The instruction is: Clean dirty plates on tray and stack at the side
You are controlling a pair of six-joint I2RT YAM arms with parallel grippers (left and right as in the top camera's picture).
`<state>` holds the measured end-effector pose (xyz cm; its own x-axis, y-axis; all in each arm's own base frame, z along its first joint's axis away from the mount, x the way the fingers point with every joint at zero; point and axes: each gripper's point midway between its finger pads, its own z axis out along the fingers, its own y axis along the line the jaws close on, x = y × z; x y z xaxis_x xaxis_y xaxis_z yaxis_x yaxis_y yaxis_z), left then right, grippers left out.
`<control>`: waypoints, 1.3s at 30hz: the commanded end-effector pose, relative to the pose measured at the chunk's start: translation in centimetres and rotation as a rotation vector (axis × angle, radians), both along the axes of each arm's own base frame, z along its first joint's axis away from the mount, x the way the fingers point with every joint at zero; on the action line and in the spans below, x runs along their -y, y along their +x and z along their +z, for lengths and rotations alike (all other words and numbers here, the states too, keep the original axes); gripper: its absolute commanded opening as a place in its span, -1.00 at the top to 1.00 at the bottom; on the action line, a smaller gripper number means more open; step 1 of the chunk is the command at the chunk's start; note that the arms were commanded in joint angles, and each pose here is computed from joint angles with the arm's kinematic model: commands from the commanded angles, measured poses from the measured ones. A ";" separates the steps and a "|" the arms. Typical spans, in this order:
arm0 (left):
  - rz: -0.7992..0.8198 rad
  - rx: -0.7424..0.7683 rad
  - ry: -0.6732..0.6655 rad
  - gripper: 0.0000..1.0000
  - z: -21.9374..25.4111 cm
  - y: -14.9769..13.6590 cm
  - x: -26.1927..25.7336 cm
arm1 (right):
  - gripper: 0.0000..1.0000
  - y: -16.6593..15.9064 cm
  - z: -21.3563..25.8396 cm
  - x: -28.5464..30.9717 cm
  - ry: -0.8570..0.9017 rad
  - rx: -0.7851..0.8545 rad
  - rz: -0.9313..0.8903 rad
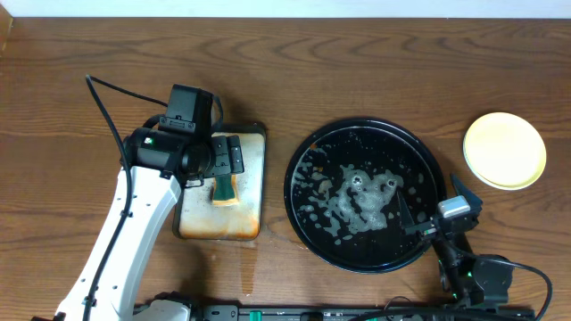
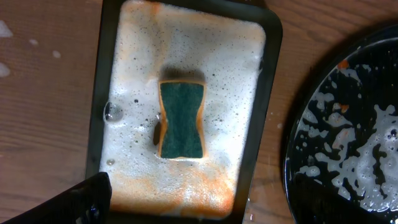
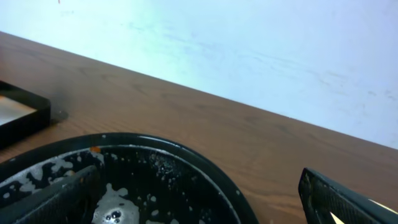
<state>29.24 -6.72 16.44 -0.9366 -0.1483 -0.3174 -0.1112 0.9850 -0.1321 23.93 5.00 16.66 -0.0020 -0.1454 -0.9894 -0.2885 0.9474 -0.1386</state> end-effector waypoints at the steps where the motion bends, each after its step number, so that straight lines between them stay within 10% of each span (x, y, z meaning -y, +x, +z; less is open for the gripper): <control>1: 0.000 0.018 -0.001 -0.84 0.7 0.4 0.0 | -0.98 0.1 -0.3 0.1 -0.014 0.003 -0.005; 26: -0.011 0.058 -0.010 -0.84 1.5 -1.0 0.0 | -0.98 0.1 -0.3 0.1 -0.014 0.001 -0.005; 39: 0.114 0.754 -0.048 -0.83 8.7 -1.7 -4.3 | -0.99 0.1 -0.3 0.1 -0.014 0.001 -0.005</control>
<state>28.18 -3.75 25.68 -0.5231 -0.2657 -0.8098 -0.0634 0.9597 -0.2739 23.97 4.98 16.41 -0.0063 -0.1455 -0.9893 -0.2880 0.9477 -0.1375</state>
